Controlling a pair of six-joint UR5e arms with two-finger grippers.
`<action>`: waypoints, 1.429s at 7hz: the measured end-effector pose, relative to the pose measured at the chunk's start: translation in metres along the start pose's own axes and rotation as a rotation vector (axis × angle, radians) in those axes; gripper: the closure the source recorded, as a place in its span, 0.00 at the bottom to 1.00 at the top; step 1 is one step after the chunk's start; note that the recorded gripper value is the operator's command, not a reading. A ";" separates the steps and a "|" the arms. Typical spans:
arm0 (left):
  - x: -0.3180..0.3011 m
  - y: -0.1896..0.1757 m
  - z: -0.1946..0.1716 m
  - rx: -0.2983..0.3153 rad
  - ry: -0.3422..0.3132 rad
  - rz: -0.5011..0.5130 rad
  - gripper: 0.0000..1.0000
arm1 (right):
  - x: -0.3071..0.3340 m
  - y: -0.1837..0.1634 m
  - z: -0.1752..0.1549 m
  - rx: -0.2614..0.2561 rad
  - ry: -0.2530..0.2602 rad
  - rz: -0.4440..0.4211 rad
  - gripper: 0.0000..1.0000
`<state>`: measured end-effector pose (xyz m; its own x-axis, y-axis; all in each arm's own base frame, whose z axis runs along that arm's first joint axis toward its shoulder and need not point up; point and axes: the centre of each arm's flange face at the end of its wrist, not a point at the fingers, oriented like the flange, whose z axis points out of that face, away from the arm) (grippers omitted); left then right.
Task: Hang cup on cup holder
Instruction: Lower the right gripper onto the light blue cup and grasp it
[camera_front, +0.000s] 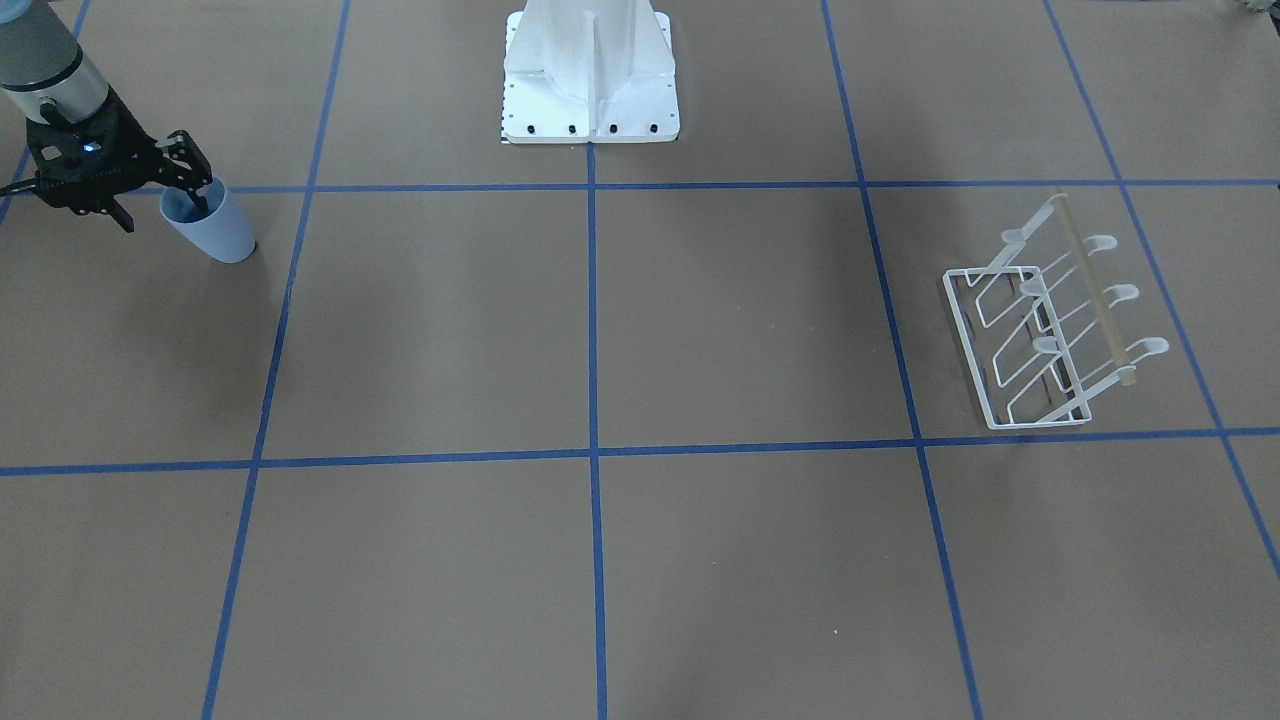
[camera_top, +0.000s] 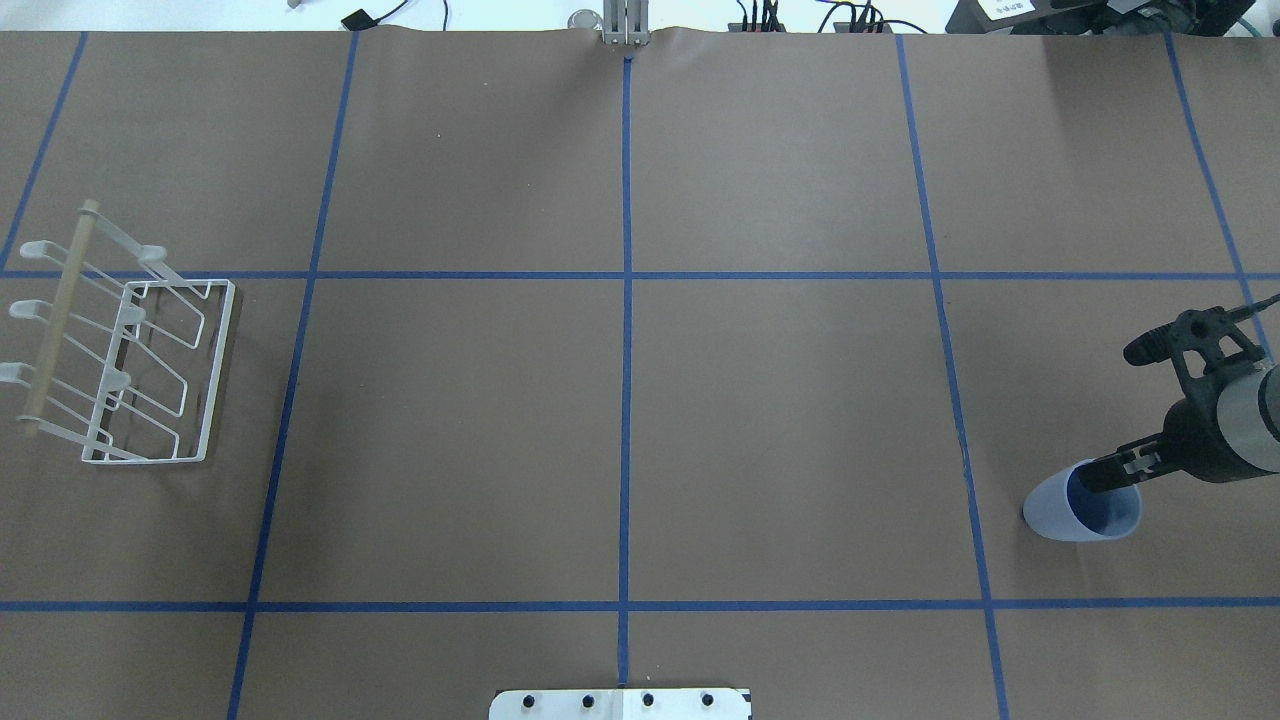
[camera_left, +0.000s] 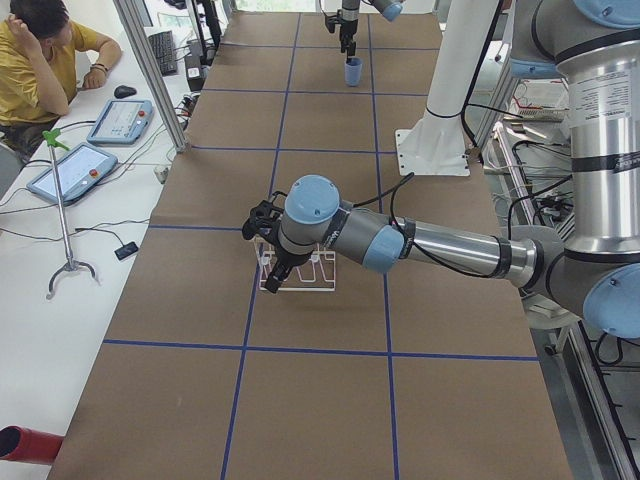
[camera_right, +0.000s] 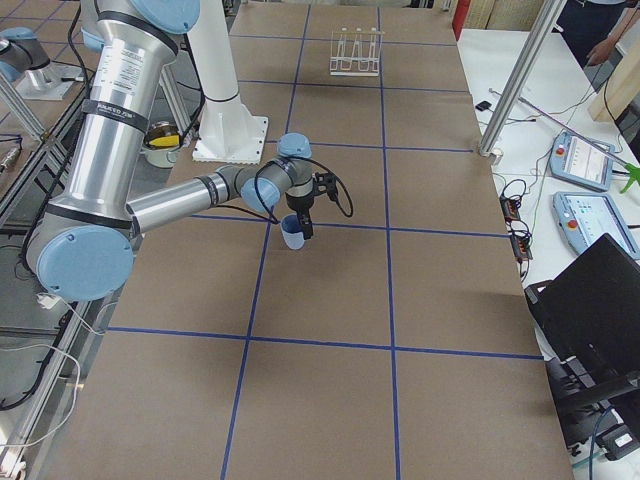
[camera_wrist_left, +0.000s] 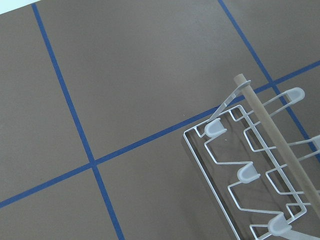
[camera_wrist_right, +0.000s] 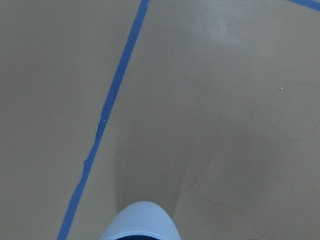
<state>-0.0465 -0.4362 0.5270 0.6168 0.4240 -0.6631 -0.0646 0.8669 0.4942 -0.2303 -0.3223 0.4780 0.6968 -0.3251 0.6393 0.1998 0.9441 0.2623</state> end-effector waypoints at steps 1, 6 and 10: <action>0.000 0.001 0.000 0.002 0.000 0.003 0.02 | 0.003 0.005 0.001 0.006 -0.010 -0.007 0.13; 0.000 0.004 0.001 0.006 0.000 0.007 0.02 | 0.010 0.012 0.010 -0.004 -0.014 -0.010 0.16; 0.000 0.003 0.001 0.006 -0.001 0.006 0.02 | 0.023 0.017 0.032 -0.003 -0.020 -0.018 0.50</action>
<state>-0.0460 -0.4337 0.5288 0.6174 0.4287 -0.6595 -0.0635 0.8629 0.5014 -0.2331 -0.3160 0.5204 0.6791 -0.3435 0.6487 0.2146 0.9380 0.2721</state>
